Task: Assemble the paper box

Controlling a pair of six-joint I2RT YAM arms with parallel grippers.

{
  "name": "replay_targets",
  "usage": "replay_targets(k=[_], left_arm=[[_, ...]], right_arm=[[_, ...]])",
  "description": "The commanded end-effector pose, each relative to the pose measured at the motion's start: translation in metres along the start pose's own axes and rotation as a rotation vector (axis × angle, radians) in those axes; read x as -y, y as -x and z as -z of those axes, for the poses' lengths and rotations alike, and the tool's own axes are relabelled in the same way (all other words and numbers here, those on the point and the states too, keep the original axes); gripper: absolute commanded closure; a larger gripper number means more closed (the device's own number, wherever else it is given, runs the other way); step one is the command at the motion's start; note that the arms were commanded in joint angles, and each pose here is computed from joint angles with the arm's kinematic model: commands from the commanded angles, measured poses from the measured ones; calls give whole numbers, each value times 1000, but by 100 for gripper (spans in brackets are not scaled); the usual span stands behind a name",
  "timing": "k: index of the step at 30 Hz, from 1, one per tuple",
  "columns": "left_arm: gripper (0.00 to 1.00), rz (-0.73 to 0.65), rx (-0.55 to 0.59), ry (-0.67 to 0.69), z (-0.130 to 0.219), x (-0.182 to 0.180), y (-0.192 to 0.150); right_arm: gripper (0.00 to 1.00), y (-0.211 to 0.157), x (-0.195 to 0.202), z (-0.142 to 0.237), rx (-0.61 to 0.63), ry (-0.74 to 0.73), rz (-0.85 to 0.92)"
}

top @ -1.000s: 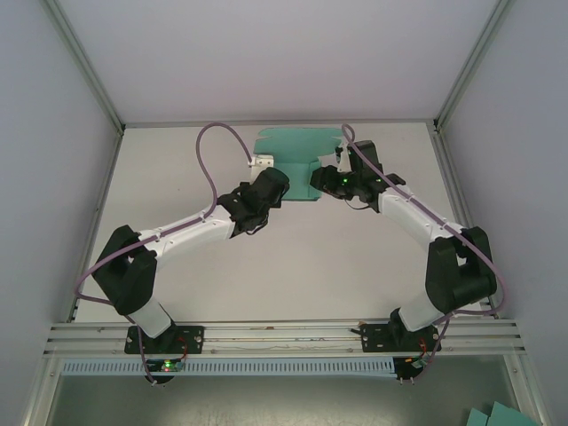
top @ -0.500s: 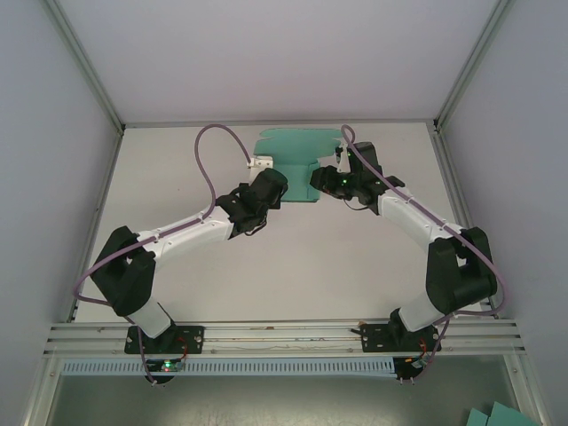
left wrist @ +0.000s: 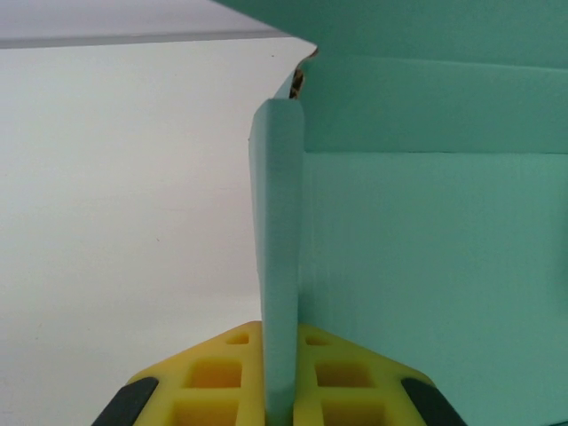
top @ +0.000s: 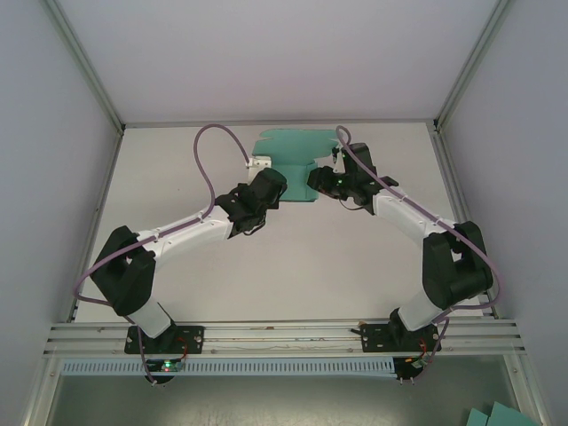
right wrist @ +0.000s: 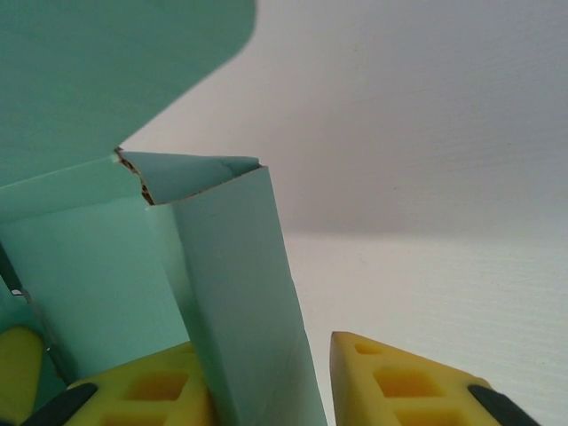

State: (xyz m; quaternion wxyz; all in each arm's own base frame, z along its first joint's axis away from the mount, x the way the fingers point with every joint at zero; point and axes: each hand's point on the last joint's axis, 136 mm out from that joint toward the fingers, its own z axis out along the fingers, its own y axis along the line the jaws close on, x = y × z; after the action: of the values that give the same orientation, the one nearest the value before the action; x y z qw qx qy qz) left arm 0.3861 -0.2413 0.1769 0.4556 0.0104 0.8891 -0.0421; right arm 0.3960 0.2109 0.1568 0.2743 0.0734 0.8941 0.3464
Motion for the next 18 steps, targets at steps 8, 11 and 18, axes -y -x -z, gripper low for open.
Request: replay_targets(k=[8, 11, 18], left_arm=[[100, 23, 33, -41, 12, 9, 19], [100, 20, 33, -47, 13, 10, 20], [100, 52, 37, -81, 18, 14, 22]], right_arm=[[71, -11, -8, -9, -8, -28, 170], [75, -13, -6, -4, -9, -29, 238], [79, -6, 9, 2, 99, -73, 146]])
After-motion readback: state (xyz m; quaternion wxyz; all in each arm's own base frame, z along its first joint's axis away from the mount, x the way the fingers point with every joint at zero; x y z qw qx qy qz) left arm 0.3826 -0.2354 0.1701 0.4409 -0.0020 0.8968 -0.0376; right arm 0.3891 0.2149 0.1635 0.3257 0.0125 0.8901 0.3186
